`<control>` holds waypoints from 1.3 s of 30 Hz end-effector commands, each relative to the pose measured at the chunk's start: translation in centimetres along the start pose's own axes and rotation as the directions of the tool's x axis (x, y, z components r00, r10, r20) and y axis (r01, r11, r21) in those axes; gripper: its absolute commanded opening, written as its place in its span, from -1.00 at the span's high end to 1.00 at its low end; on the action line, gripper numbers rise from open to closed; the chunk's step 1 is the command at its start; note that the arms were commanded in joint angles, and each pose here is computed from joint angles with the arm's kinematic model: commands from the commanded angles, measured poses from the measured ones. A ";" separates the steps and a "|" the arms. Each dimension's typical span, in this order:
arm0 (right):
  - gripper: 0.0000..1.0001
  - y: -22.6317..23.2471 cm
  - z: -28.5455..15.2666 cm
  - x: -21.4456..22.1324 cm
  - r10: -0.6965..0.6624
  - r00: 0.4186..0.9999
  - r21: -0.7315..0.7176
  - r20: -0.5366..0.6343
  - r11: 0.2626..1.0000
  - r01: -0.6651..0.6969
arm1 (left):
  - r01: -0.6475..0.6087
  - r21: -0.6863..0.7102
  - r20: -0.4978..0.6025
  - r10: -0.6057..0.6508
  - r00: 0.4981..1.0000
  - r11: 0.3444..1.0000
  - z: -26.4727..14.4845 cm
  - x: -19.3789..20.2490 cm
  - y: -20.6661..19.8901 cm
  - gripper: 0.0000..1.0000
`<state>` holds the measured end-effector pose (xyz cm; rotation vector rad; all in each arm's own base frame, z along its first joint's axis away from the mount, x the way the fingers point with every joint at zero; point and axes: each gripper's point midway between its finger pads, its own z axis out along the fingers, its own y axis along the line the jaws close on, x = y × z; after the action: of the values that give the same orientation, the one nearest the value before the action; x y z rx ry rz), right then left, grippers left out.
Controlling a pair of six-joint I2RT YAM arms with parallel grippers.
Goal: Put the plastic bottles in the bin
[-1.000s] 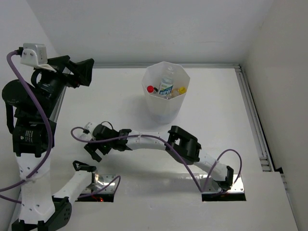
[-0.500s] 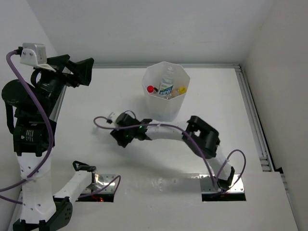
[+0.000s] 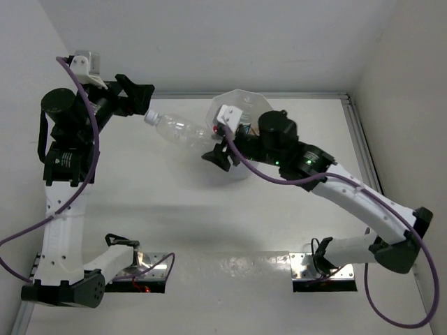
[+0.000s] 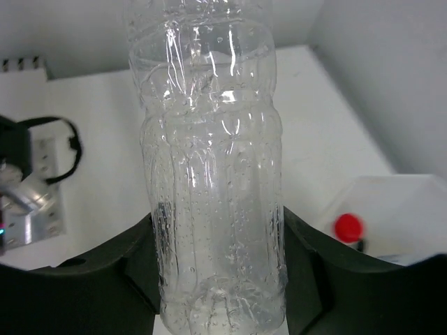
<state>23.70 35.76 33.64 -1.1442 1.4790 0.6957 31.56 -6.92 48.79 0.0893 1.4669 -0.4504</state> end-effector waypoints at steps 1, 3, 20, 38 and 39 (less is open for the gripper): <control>1.00 -4.2 -2.3 -0.8 -0.122 0.992 0.142 -0.034 0.982 0.125 | -0.001 0.043 0.090 -0.003 0.996 0.999 -0.2 -2.6 -1.0 -1.00; 1.00 -7.6 -4.3 -0.3 -0.131 0.988 0.239 -0.081 0.960 0.146 | 0.001 0.049 0.079 -0.005 0.997 0.999 0.1 -2.3 -1.0 -1.00; 0.95 -18.0 -13.6 2.4 -0.544 0.510 0.121 -0.666 0.596 0.794 | 0.039 0.048 0.004 -0.039 0.999 0.998 1.7 0.6 0.0 -1.00; 0.04 -23.1 -10.5 1.2 -0.691 0.055 -0.055 -0.720 0.137 0.989 | 0.036 0.046 -0.040 -0.034 0.999 0.998 1.9 2.7 0.5 -1.00; 0.00 -23.1 -10.2 0.7 -0.695 0.074 -0.035 -0.715 0.142 0.989 | 0.036 0.046 -0.040 -0.034 0.999 0.998 1.9 2.7 0.5 -1.00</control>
<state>40.18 17.02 35.61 -1.7485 0.9929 -0.9971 34.40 -8.08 44.46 0.0904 1.5651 -0.5357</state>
